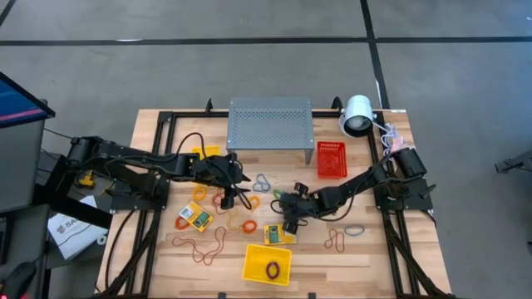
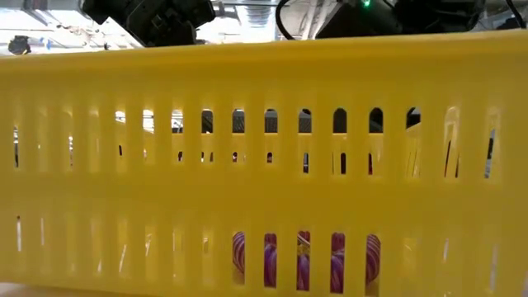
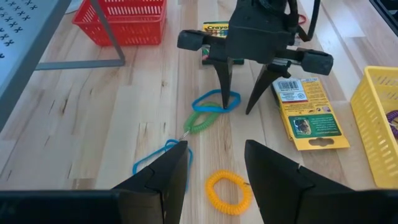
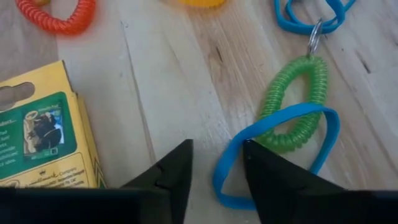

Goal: Pick & Place Office Desk Supplies
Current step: Put the blue rubber band into the red bin

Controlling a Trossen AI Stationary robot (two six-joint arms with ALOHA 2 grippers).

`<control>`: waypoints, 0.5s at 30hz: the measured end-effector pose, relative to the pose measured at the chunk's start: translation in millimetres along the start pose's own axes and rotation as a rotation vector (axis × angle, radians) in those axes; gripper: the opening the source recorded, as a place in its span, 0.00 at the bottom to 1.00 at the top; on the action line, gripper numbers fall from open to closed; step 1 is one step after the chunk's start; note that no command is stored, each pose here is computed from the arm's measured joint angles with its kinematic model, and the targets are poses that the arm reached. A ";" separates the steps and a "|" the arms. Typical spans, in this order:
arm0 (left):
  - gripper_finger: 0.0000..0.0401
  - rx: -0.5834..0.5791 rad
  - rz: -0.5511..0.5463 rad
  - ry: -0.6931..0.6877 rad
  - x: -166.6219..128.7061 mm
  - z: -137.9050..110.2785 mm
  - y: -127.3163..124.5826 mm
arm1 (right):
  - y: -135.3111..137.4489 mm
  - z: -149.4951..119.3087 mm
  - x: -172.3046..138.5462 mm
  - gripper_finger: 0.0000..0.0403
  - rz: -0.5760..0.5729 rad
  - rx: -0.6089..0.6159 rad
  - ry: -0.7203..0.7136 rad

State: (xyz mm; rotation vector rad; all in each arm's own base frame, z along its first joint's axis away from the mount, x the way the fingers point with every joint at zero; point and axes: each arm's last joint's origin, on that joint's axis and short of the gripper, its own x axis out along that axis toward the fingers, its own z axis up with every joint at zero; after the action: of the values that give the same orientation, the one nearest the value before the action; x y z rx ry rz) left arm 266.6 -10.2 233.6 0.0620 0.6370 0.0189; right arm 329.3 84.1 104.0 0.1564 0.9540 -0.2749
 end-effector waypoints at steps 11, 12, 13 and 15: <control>0.39 -0.002 0.000 0.000 0.0 0.0 0.0 | -2.9 1.2 0.1 0.03 0.008 -0.027 0.010; 0.39 -0.002 0.000 0.000 0.0 0.0 0.0 | -2.9 1.8 -0.8 0.02 0.013 -0.033 0.011; 0.39 -0.002 0.000 0.000 0.0 0.0 0.0 | -2.8 2.7 -2.2 0.01 0.017 -0.039 0.011; 0.39 -0.002 0.000 0.000 0.0 0.0 0.0 | -1.7 6.3 -5.9 0.01 0.023 -0.052 0.011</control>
State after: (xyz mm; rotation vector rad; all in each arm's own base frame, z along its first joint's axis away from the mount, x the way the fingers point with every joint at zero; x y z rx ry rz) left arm 266.6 -10.2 233.6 0.0602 0.6372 0.0196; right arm 330.5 81.8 112.5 0.1211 0.9691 -0.2282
